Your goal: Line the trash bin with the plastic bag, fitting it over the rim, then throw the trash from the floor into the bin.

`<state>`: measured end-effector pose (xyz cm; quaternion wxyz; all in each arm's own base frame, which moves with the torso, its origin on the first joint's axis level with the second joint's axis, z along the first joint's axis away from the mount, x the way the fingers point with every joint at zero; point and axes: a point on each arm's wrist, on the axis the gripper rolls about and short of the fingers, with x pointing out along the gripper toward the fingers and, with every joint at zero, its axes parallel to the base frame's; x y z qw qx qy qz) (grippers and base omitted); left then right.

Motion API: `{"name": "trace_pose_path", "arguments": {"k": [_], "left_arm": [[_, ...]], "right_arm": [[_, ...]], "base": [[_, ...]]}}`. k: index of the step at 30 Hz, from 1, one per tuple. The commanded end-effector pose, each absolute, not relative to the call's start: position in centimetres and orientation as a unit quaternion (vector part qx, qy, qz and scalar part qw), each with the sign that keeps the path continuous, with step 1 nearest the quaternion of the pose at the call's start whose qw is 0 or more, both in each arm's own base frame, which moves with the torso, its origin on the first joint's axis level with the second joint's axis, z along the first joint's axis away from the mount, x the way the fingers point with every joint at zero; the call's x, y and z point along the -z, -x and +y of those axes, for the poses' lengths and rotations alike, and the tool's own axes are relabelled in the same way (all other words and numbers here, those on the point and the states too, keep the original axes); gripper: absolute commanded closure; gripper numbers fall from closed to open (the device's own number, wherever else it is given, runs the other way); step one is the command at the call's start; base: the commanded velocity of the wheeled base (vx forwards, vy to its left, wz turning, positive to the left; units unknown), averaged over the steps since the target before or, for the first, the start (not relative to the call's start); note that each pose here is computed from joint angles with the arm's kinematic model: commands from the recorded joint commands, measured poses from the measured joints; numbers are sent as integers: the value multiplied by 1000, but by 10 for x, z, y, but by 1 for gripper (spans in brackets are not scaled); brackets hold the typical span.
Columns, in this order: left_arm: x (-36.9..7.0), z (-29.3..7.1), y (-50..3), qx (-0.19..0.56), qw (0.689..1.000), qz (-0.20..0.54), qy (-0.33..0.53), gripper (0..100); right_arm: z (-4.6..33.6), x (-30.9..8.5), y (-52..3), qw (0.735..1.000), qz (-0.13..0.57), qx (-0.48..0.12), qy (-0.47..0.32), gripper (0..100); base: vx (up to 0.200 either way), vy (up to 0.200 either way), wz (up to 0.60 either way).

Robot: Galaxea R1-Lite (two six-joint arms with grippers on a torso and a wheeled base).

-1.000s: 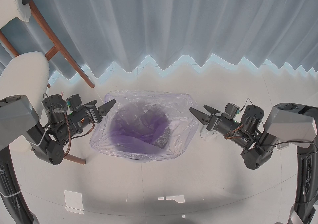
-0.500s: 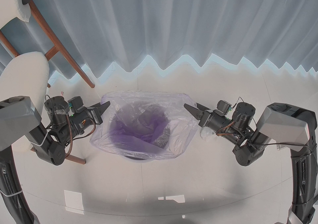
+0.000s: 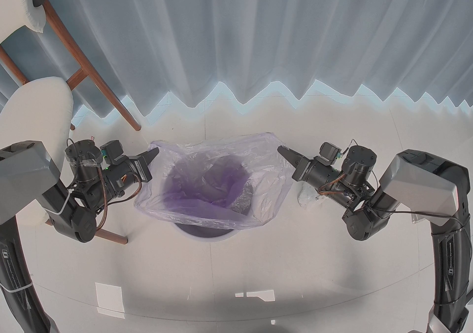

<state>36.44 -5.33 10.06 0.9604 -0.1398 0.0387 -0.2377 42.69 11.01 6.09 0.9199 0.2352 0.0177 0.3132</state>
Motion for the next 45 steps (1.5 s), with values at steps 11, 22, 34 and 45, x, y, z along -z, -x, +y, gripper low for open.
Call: {"name": "trace_pose_path", "arguments": {"k": [11, 22, 34, 45], "left_arm": [[-116, -29, -389, 203, 960, 65, 179, 100], [-96, -26, -412, 190, 957, 98, 196, 100], [-75, -17, -424, 173, 956, 124, 202, 100], [-52, -11, -430, 158, 955, 146, 206, 100]], "right_arm": [[115, -76, -450, 914, 16, -315, -257, 100], [120, -67, -474, 915, 40, -300, -268, 100], [123, -53, -490, 920, 72, -271, -273, 100], [119, -26, -493, 922, 99, -253, -275, 100]], "base": [[0, 0, 0], [0, 0, 0], [0, 0, 0], [0, 0, 0]]}}
